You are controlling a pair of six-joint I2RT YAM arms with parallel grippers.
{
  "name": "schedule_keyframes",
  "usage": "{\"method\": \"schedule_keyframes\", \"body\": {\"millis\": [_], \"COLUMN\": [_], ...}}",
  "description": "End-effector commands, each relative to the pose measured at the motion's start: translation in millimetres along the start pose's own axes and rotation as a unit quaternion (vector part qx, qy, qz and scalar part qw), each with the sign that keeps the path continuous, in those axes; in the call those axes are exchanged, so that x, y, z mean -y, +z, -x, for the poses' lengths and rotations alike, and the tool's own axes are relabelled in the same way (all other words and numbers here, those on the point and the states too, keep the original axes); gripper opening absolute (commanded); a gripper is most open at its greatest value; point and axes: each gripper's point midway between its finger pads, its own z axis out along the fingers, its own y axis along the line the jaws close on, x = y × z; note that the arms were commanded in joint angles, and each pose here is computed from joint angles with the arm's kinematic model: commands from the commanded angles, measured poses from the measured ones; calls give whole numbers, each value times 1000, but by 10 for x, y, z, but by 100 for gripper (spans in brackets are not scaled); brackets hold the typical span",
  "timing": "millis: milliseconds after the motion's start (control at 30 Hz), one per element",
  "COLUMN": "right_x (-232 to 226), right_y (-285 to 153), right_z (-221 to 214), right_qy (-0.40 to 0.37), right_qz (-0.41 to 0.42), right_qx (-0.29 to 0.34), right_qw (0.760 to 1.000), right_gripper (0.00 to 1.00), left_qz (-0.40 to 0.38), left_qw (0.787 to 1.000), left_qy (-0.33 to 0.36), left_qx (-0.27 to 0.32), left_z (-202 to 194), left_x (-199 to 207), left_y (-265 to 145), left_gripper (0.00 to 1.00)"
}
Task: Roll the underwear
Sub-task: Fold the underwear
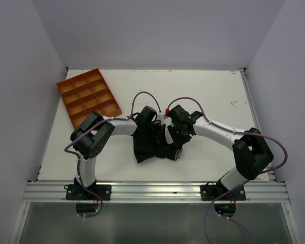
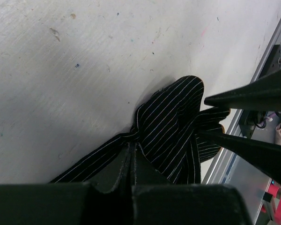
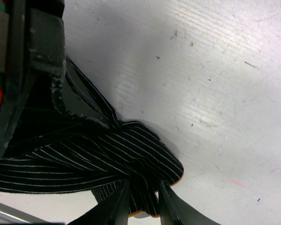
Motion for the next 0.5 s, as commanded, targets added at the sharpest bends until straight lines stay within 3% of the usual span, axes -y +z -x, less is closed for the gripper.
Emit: {"method": "schedule_keyframes", "body": {"millis": [0,200,467], "right_x": [52,35,-12], "right_y": [-38,5,101], "right_z": [115,180,159], "right_qy": [-27,-36,-34], "right_qz": [-9,3,32], "right_qx": [9,8,-15], "right_qw": [1000,999,999], "right_gripper": [35,43,43], "left_qz": [24,21,23], "left_qw": [999,999,998], "left_qy": [9,16,18], "left_qx": [-37,-44,-52], "left_z": [-261,-270,-299], "left_x": [-141,-151,-194], "left_y": [26,41,71], "left_gripper": [0,0,0]}}
